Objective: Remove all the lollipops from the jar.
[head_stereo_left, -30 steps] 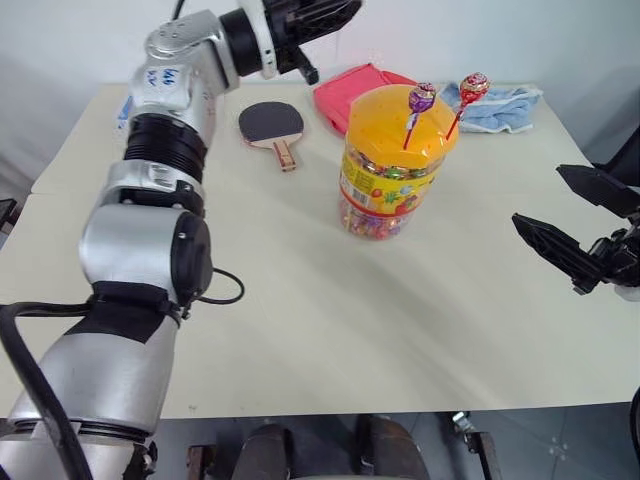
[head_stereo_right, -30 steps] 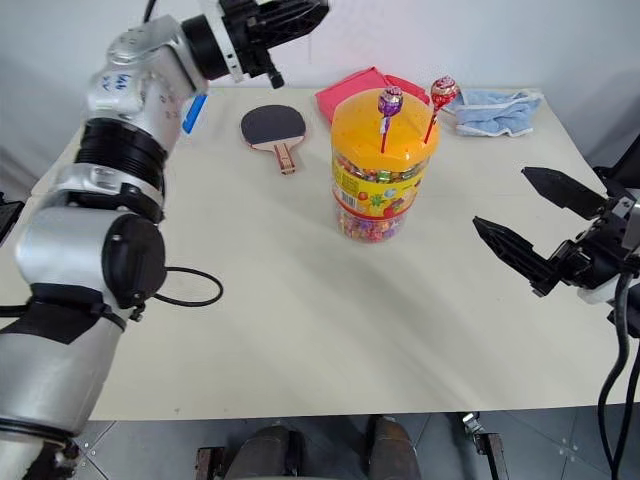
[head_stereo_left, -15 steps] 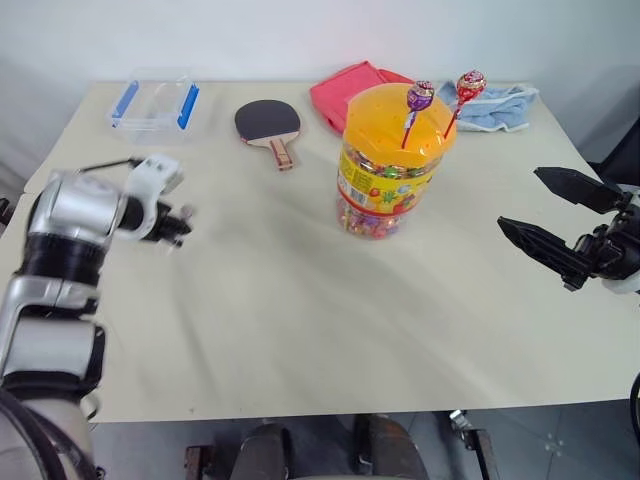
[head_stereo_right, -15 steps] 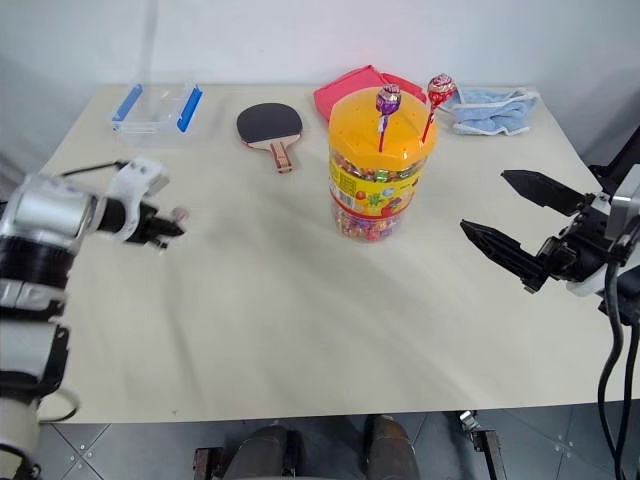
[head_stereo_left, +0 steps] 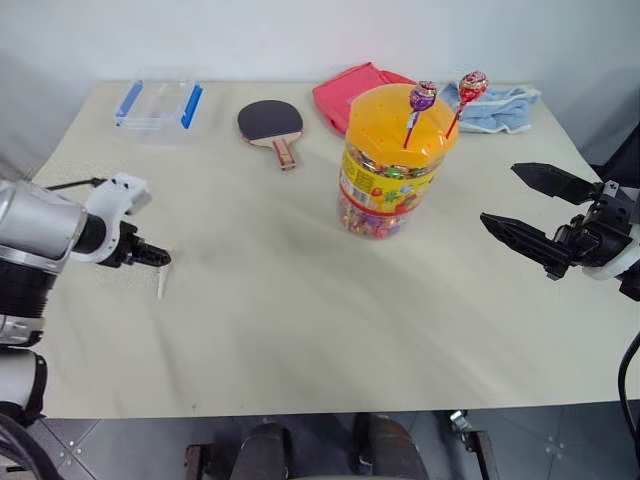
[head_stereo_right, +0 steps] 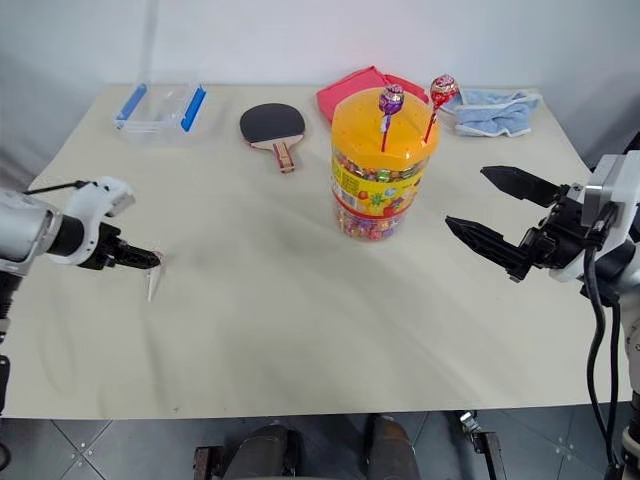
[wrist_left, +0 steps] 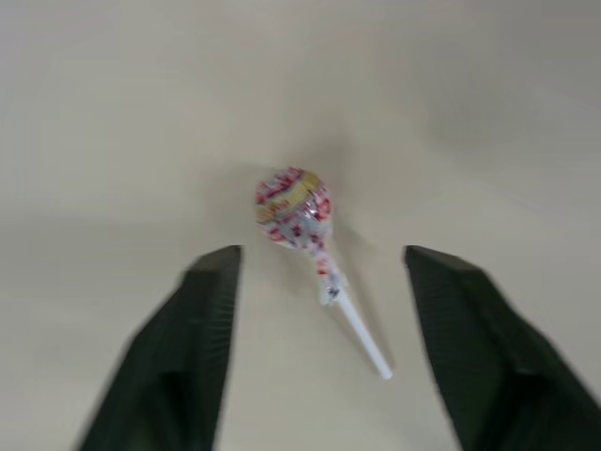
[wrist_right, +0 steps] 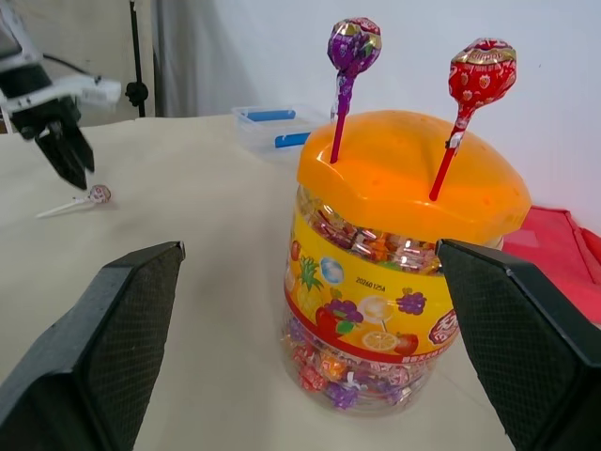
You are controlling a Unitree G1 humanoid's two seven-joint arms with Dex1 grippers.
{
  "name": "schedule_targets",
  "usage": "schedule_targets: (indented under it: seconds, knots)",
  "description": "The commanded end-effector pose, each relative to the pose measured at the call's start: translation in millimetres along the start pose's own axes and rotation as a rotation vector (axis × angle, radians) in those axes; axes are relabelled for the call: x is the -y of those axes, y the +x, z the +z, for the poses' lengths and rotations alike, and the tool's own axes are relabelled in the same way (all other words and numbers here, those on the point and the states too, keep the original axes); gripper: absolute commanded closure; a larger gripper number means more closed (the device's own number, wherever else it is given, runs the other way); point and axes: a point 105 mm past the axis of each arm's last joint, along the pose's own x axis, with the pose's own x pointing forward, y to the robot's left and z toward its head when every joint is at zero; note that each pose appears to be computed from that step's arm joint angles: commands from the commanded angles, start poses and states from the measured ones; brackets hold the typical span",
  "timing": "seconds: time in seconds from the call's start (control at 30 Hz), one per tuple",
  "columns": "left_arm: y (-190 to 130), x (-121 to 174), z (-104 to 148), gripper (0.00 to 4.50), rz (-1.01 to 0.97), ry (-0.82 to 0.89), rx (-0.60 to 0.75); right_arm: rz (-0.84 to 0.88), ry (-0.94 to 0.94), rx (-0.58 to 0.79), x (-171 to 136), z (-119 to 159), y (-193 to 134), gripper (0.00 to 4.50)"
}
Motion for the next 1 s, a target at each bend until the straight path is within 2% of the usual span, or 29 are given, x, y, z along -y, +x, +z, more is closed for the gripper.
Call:
schedule_targets:
  seconds: [0.03,0.07,0.13,0.2,0.3,0.43,0.6,0.8,1.0]
  knots:
    - [-38.0,-2.4,37.2,0.25,0.02,0.109,0.159,-0.014,-0.053,0.013,1.7,12.6,-7.0,0.0]
    - [-42.5,1.2,45.7,0.03,0.007,0.141,0.193,-0.018,-0.055,0.013,2.1,13.4,-8.0,0.0]
    - [-49.9,35.0,84.2,0.03,-0.152,0.284,0.402,-0.029,-0.055,0.001,3.2,12.3,-11.8,0.0]
    - [-53.8,66.1,106.0,0.03,-0.287,0.43,0.557,-0.03,-0.053,-0.008,2.6,11.3,-14.8,0.0]
    - [-53.5,109.3,124.9,0.03,-0.457,0.615,0.778,-0.027,-0.049,-0.012,0.2,12.4,-16.7,0.0]
    - [-53.9,163.6,139.6,0.03,-0.727,0.718,1.046,-0.052,-0.064,-0.014,0.6,13.4,-19.5,0.0]
    - [-45.2,212.7,162.3,0.03,-0.892,0.758,1.175,-0.078,-0.073,-0.008,-3.5,14.6,-22.6,0.0]
    - [-25.6,231.9,196.1,0.03,-0.86,0.713,1.206,-0.124,-0.083,0.0,-9.9,16.6,-28.6,0.0]
    - [-24.9,251.1,206.5,0.03,-0.927,0.728,1.192,-0.171,-0.086,-0.006,-17.6,15.7,-36.7,0.0]
